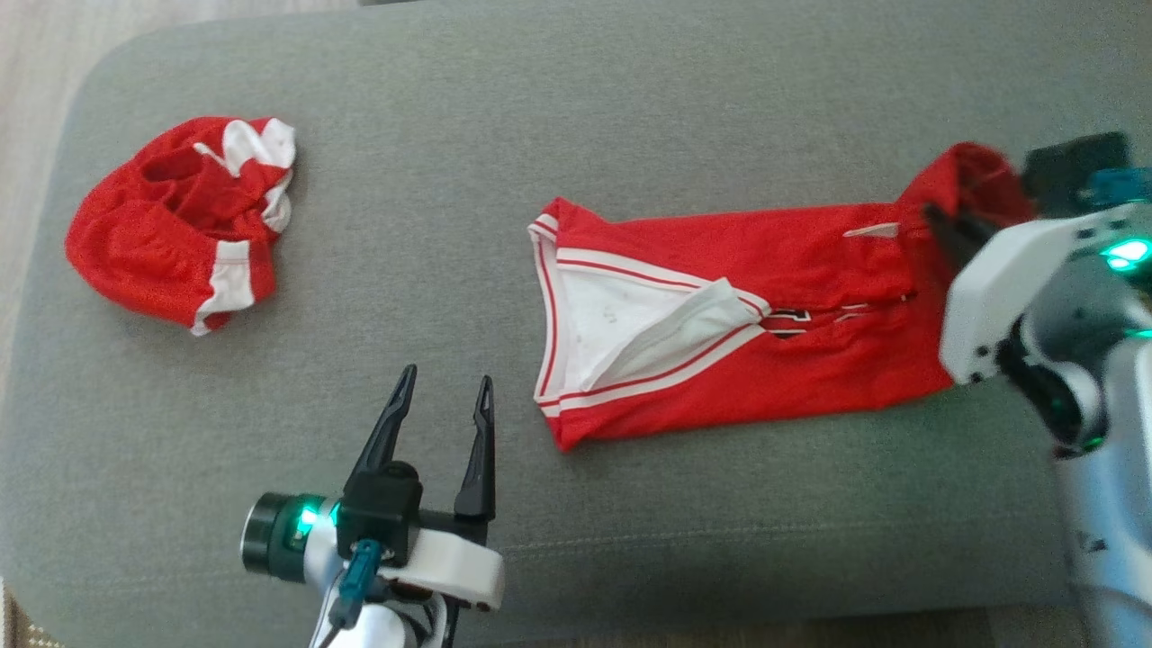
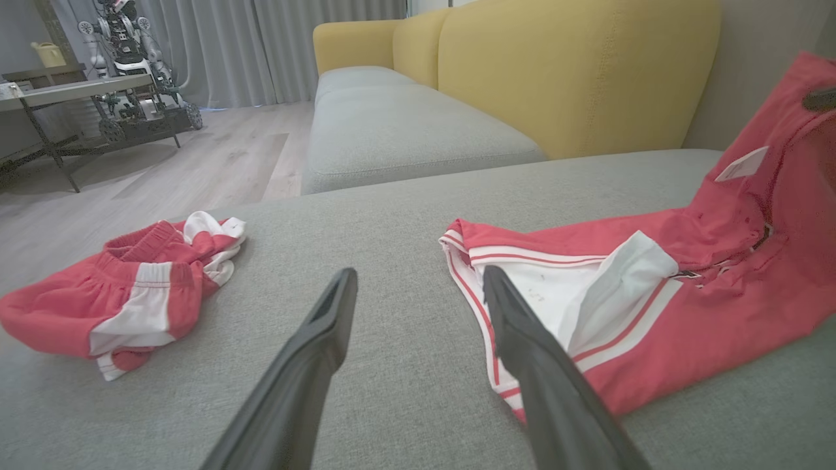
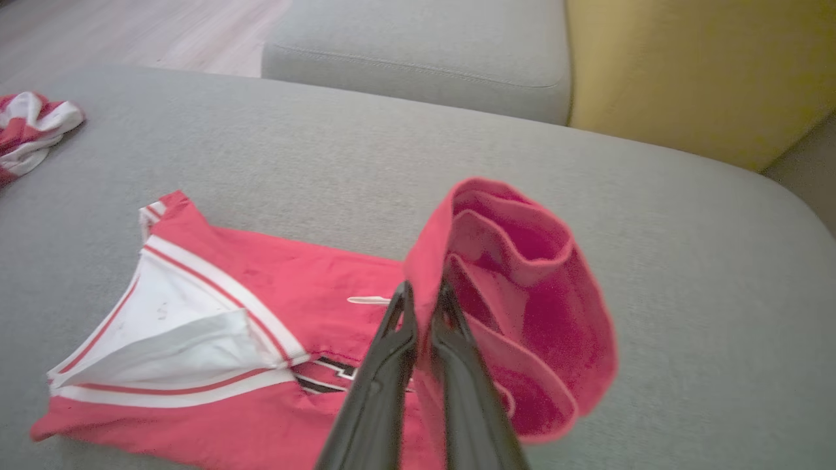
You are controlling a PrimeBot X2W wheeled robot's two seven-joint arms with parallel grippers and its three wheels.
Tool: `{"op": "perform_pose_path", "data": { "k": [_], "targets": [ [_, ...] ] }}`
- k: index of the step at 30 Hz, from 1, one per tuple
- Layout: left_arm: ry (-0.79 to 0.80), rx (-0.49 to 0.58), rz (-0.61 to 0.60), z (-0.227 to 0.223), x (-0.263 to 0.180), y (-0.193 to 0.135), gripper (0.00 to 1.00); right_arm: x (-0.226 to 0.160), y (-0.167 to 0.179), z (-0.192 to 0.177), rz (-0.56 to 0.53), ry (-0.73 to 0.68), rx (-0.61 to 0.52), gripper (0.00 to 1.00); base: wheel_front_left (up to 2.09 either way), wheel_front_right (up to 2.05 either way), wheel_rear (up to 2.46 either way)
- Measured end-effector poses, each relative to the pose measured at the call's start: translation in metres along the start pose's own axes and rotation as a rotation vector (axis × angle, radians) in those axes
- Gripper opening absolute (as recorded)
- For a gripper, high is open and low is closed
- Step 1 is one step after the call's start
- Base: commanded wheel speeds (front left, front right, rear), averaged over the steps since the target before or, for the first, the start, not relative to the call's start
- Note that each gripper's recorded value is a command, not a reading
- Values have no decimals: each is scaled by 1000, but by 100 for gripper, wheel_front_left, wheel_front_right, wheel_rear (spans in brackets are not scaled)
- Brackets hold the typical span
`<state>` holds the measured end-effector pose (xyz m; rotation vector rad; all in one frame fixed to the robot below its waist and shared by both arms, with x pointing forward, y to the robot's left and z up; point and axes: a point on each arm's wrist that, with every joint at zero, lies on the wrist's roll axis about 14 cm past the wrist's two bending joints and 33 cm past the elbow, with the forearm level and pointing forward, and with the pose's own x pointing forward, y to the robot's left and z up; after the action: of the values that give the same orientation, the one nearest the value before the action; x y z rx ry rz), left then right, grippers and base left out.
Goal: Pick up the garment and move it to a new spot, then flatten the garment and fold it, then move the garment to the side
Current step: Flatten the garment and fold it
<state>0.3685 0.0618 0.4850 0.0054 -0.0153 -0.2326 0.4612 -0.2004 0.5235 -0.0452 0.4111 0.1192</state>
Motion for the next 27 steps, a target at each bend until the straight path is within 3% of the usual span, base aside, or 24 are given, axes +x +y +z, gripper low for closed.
{"op": "perform_pose_path", "data": {
  "k": [11,16,27],
  "targets": [
    [-4,-8,74,4,-13,17,100,27,114,12,296,34,-74,0,0,0,0],
    [-1,-8,111,4,-21,27,100,34,162,-5,405,99,-98,0,0,0,0],
    [9,-20,162,3,-33,37,100,44,216,-35,522,201,-127,0,0,0,0]
  ]
}}
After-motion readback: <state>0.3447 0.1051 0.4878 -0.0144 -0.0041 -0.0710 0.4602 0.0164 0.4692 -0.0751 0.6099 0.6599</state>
